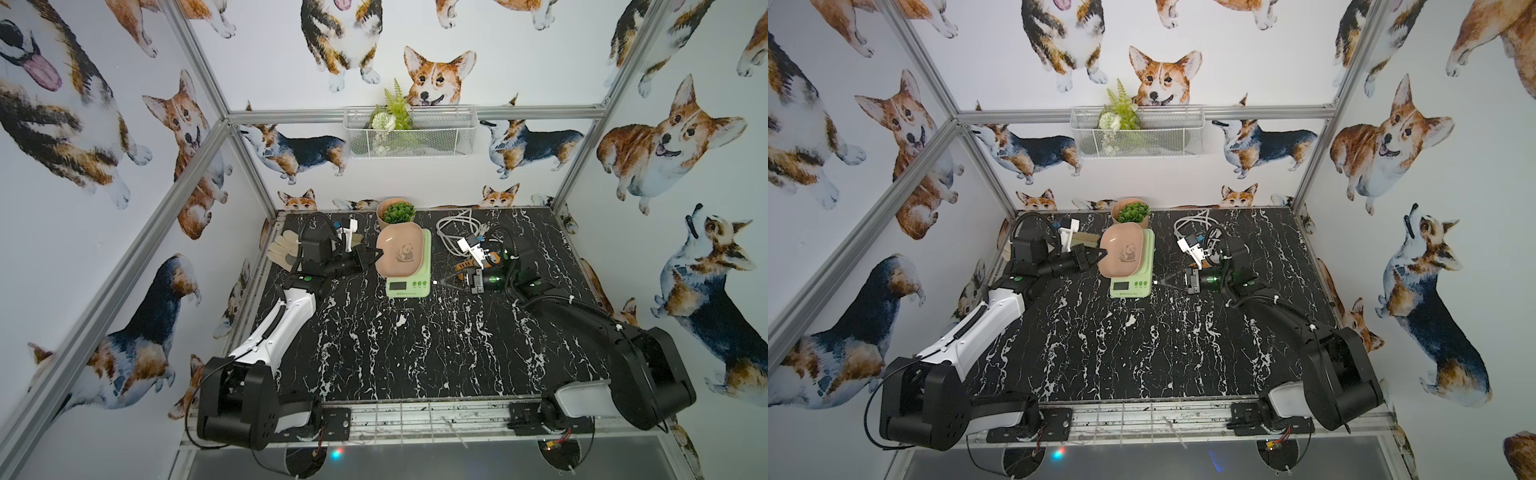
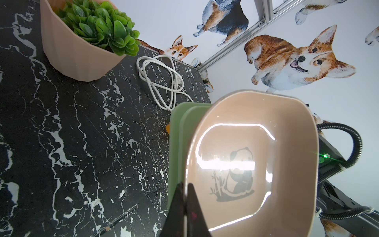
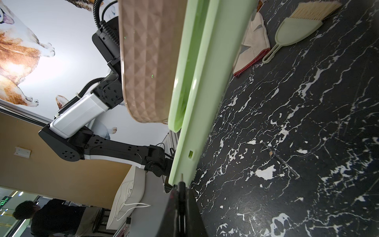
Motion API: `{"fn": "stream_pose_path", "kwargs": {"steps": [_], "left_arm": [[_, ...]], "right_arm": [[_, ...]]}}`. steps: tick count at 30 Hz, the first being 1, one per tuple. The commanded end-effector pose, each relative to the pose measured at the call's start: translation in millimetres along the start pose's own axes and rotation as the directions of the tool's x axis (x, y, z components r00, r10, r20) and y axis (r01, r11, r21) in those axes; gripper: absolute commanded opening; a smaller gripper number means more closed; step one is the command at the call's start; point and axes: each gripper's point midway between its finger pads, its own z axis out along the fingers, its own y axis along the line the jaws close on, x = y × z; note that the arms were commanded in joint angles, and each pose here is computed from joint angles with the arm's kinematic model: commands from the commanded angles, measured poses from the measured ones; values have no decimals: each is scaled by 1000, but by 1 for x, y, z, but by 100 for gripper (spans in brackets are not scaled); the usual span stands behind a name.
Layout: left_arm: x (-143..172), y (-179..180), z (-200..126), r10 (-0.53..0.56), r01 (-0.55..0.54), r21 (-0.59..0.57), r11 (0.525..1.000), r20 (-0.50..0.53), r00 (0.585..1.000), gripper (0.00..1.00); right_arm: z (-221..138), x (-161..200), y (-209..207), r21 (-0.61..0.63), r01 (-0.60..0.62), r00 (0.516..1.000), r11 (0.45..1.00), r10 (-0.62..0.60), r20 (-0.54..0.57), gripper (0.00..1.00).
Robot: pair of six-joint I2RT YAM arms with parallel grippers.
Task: Charge the electronic scale
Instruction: Insert the charging cable into the electronic scale.
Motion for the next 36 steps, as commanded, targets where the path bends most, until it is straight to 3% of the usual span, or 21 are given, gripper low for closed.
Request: {"fn": "stream_pose_path", "kwargs": {"steps": [1,36], "left_arm": [[-9,-16,-2,32,-34,63,997,30,999,0],[-9,-19,-4,28,-30,77,997,33,999,0]], "right_arm": [[1,-2,2,4,22,1000,1000,-22,0,0],[7,-18,0,26,51,999,998,-51,-4,0]]}}
